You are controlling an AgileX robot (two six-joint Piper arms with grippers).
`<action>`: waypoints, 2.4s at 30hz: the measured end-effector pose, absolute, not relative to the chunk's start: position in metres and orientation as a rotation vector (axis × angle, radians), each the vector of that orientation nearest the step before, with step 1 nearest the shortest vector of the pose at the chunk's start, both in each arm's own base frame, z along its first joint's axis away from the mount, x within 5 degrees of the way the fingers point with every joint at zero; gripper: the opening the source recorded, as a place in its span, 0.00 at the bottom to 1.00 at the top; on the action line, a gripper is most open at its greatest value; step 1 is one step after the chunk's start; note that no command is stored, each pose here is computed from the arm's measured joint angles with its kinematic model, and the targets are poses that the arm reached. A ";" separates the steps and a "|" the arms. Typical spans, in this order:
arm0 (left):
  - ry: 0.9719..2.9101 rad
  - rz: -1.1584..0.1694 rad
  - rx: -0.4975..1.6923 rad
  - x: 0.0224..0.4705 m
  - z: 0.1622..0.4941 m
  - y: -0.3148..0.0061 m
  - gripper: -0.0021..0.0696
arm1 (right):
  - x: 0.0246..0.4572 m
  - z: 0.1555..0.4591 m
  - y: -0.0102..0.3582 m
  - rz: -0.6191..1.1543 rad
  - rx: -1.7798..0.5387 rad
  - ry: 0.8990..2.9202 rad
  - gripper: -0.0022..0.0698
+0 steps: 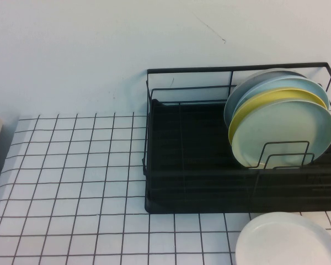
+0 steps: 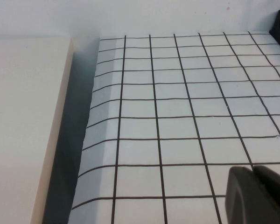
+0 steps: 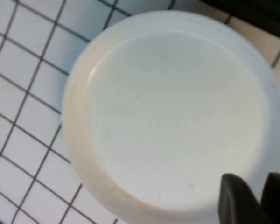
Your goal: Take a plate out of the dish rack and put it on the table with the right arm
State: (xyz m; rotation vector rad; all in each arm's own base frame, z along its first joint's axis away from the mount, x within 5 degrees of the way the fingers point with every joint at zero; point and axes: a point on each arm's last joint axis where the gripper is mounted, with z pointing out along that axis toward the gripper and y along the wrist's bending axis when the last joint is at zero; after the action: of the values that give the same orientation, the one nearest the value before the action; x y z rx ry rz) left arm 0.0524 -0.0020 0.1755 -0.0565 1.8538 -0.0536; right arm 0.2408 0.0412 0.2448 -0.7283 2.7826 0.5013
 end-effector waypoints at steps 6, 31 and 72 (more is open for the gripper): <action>1.854 -0.054 -0.057 0.052 0.176 -0.002 0.02 | 0.212 0.204 0.064 0.610 -0.826 2.801 0.05; 1.854 -0.054 -0.057 0.052 0.176 -0.002 0.02 | 0.150 0.156 0.110 0.621 -1.157 2.834 0.03; 1.854 -0.054 -0.057 0.052 0.176 -0.002 0.02 | 0.195 0.226 0.120 0.419 -1.209 2.631 0.03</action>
State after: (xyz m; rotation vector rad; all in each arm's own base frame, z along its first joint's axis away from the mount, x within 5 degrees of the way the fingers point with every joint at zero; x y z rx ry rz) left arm 0.0524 -0.0020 0.1755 -0.0565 1.8538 -0.0536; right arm 0.1952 0.1198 0.2258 -1.2094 2.6314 0.4190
